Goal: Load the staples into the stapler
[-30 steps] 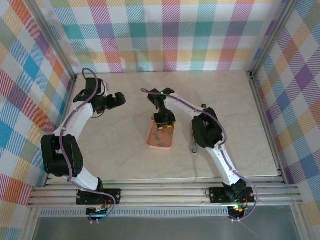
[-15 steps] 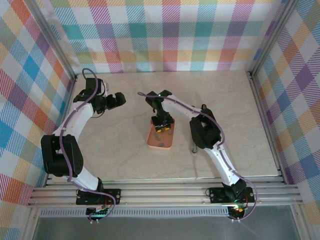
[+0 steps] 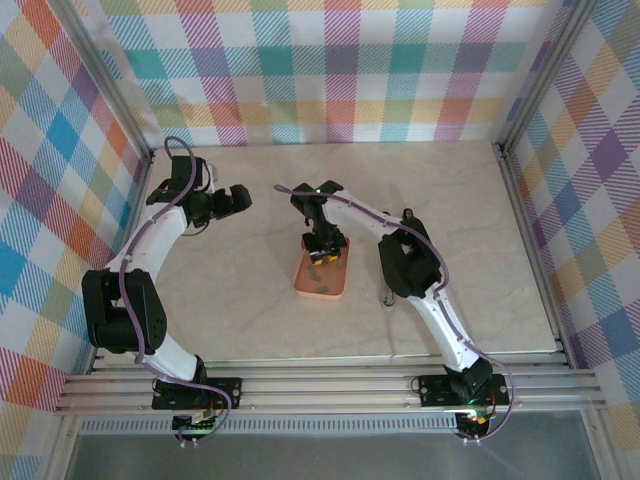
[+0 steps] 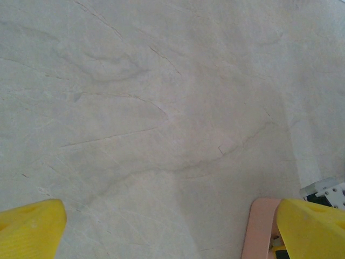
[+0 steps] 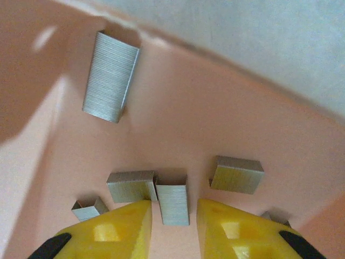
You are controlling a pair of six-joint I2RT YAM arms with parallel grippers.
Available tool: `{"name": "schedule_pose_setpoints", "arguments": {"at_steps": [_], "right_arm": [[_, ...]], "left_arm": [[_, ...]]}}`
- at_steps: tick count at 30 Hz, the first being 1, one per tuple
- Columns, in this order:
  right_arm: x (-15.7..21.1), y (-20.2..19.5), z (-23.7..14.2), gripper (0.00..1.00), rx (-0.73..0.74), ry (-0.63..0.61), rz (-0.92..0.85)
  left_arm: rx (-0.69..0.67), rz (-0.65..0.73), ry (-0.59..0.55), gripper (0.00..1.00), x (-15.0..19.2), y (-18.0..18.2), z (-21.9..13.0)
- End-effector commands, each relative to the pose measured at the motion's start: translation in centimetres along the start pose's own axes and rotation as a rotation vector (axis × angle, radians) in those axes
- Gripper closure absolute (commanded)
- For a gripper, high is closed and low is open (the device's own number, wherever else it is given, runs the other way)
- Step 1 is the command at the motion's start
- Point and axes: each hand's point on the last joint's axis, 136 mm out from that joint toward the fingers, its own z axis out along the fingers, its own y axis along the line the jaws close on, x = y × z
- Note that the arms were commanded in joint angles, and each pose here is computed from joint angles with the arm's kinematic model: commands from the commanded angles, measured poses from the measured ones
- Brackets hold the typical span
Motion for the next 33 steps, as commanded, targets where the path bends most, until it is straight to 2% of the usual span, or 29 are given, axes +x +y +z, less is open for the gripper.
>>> {"name": "schedule_pose_setpoints", "arguments": {"at_steps": [1,13,26,33], "right_arm": [[0.5,-0.1,1.8,0.75,0.028,0.045,0.013],[0.7,-0.9,0.4,0.81,0.064,0.019,-0.002],[1.4,-1.2,-2.8,0.81,0.056,-0.03,0.048],[1.2,-0.5,-2.5,0.81,0.032,-0.031,0.06]], "left_arm": [[0.025,0.019,-0.035,0.0,-1.0,-0.4,-0.8],[0.028,0.02,-0.036,0.0,-0.9,-0.4,-0.9],[0.029,0.023,-0.038,0.0,-0.9,-0.5,-1.0],[0.032,0.023,-0.04,0.0,-0.9,-0.5,-0.9]]}}
